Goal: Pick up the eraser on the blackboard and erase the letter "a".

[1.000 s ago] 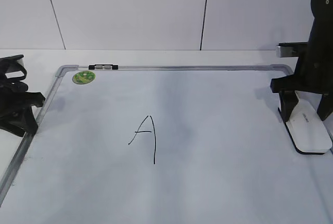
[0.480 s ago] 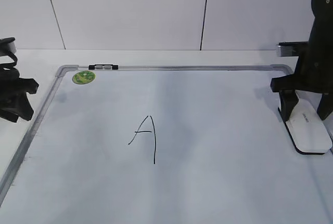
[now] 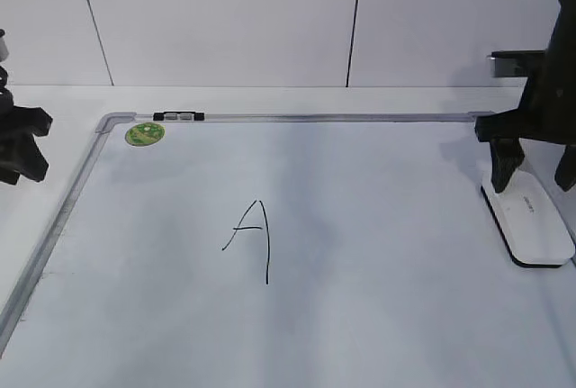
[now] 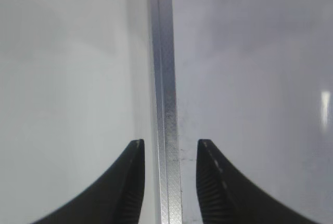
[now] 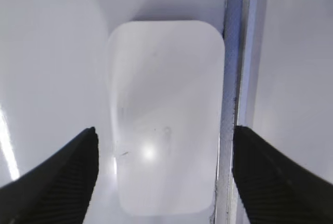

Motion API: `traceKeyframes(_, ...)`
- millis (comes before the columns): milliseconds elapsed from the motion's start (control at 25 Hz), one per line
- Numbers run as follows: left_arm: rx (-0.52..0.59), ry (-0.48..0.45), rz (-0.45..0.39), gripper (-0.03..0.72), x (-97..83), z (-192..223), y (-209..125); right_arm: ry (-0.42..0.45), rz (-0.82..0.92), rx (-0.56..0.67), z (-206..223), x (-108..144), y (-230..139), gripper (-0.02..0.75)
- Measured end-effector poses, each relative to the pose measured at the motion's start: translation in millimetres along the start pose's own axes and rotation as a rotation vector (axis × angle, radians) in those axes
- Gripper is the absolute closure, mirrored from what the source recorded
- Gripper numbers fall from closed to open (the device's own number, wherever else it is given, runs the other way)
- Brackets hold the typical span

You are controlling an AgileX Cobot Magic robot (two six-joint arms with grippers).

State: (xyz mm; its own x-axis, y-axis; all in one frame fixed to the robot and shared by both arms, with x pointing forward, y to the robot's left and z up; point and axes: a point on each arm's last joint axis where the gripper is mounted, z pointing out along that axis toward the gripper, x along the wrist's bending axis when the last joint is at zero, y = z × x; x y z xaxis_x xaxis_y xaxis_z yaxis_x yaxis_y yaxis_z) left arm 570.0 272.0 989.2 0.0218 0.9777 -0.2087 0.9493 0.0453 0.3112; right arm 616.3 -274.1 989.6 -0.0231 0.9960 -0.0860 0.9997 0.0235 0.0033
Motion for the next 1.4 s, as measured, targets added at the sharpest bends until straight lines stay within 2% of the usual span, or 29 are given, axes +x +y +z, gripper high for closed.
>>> traceKeyframes(360, -0.108, -0.013, 0.026, 0.431, -8.9, -43.9, -2.5, 0.006, 0.009, -0.104, -40.3, -4.3, -12.3, 0.140)
traceKeyframes(800, -0.253, -0.034, 0.071, 0.431, -22.0, -112.5, -22.4, 0.043, 0.032, -0.304, -113.3, -10.7, -48.6, 0.144)
traceKeyframes(1160, -0.336, -0.052, 0.108, 0.376, -31.0, -159.7, -48.5, 0.086, 0.047, -0.480, -172.7, -16.2, -97.2, 0.144)
traceKeyframes(1400, -0.371, -0.088, 0.177, 0.368, -46.0, -185.8, -72.1, 0.120, 0.050, -0.562, -193.2, -18.4, -144.5, 0.144)
